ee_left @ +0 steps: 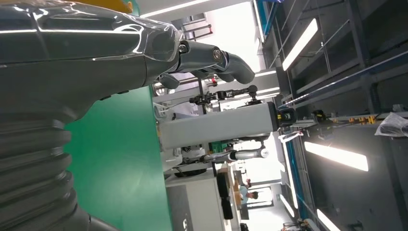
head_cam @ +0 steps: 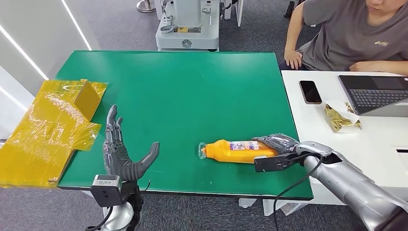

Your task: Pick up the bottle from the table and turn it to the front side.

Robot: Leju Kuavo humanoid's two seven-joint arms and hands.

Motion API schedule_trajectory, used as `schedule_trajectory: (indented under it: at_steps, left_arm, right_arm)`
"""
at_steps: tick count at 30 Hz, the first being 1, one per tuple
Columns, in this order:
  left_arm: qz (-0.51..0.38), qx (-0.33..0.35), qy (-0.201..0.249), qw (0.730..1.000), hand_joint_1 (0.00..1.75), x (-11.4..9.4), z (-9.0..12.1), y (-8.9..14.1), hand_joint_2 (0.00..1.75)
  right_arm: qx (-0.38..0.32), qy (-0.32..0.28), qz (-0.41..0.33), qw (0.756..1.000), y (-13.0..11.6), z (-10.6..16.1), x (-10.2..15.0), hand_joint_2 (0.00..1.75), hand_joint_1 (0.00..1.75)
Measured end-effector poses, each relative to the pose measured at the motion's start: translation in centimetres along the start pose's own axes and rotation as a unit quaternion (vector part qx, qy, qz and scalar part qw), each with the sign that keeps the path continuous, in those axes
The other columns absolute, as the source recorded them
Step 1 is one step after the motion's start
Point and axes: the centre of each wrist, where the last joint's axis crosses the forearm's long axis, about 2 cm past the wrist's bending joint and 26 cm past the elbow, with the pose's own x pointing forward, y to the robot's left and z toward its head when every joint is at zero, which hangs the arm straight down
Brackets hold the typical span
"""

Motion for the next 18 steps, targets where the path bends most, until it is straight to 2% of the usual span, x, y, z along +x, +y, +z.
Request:
schedule_trajectory:
  at_steps: [10, 13, 18]
  left_arm:
    - [0.002, 0.003, 0.001, 1.0, 0.0, 0.0, -0.1, 0.0, 1.75]
    - [0.002, 0.012, 0.002, 1.0, 0.0, 0.0, -0.1, 0.0, 1.75]
    - [-0.001, 0.028, 0.0, 1.0, 0.0, 0.0, -0.6, 0.1, 1.75]
  right_arm:
    - [-0.028, -0.015, 0.015, 0.999, 0.2, 0.0, 0.0, 1.75, 1.75]
    - [-0.079, -0.027, 0.025, 0.996, 0.4, -0.5, 0.5, 1.75, 1.75]
    - [-0.217, -0.047, 0.015, 0.975, 0.5, -1.9, 2.4, 1.75, 1.75]
